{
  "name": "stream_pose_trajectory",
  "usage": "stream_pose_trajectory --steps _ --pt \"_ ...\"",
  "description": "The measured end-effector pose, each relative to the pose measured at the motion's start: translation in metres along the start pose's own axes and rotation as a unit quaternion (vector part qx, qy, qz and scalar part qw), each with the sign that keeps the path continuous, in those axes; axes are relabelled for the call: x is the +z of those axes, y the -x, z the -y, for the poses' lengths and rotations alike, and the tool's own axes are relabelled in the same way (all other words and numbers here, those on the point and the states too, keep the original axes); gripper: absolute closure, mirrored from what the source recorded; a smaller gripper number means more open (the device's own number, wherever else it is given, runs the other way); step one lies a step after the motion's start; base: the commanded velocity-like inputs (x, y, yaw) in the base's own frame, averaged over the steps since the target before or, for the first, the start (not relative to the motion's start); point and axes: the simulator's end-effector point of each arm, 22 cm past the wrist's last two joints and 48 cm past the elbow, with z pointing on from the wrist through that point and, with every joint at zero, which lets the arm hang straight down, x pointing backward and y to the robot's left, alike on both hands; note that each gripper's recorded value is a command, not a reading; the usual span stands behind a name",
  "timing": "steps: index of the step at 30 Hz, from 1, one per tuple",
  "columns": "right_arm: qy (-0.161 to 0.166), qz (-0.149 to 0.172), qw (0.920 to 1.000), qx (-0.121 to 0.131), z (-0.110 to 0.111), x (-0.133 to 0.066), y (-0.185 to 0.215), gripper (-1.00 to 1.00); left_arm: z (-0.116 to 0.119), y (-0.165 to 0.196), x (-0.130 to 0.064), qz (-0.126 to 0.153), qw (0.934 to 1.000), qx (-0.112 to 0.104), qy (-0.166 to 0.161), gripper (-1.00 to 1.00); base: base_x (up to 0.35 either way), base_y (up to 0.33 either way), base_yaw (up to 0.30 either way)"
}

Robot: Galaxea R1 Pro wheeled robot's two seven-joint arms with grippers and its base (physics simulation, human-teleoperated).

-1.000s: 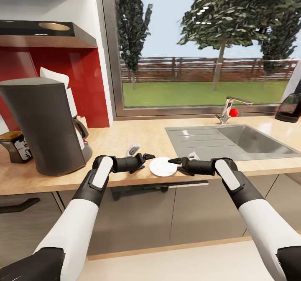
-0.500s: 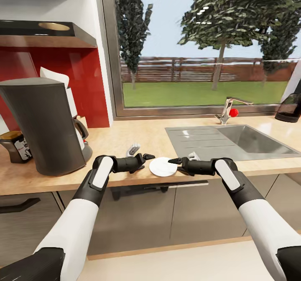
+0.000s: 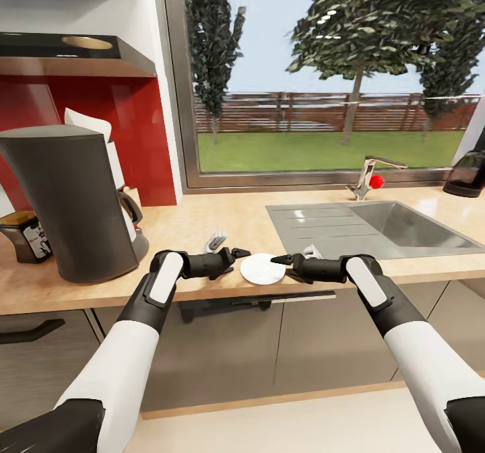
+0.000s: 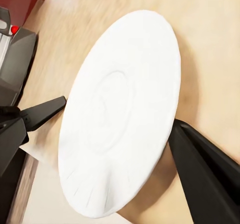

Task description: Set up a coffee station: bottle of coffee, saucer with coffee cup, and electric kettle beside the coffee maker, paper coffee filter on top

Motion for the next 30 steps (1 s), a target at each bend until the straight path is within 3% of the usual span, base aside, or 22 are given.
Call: stream_pose_trajectory --steps 30 --pt "0.006 -0.002 1.0 0.0 -0.0059 0.0049 -0.0026 -1.0 0.0096 -0.0083 0.0043 -0.013 0.9998 0.017 -0.003 -1.0 0.0 0.0 0.0"
